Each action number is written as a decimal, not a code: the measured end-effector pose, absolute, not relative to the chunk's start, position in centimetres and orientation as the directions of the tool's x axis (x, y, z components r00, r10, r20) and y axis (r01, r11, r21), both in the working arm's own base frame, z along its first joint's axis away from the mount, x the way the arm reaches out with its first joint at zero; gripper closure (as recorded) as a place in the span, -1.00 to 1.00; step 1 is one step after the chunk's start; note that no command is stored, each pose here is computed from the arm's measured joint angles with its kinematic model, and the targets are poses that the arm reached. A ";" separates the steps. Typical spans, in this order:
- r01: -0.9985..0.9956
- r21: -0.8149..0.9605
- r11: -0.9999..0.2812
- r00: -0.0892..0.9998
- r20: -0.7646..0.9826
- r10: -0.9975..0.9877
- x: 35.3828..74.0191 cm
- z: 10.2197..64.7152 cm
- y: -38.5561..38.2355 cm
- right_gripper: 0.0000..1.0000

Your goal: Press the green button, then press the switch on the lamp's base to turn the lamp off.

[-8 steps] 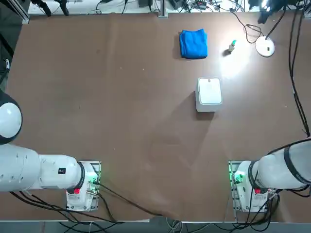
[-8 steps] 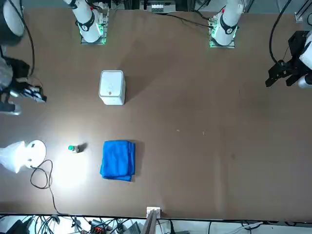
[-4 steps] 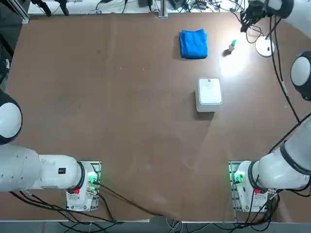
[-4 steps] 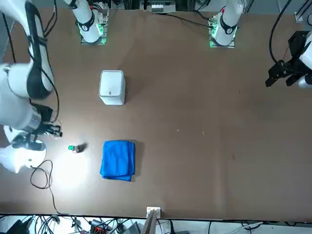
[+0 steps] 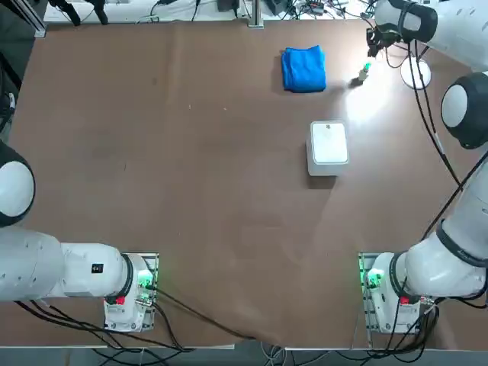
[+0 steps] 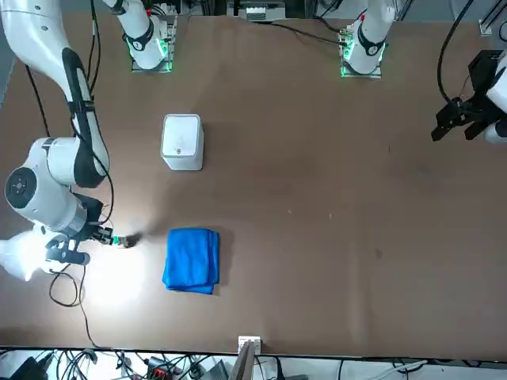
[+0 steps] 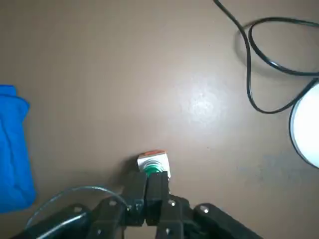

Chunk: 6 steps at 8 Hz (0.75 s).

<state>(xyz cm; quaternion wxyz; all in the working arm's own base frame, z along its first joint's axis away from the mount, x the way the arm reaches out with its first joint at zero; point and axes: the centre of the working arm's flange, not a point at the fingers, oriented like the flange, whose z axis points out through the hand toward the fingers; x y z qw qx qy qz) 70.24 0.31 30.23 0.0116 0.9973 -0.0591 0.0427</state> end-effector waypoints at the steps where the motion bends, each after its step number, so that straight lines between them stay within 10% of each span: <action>1: -0.119 0.020 -0.993 0.990 0.073 -0.117 69.9 29.4 0.3 0.97; 6: -0.125 0.018 -0.992 0.989 0.078 -0.124 69.6 29.0 0.4 0.97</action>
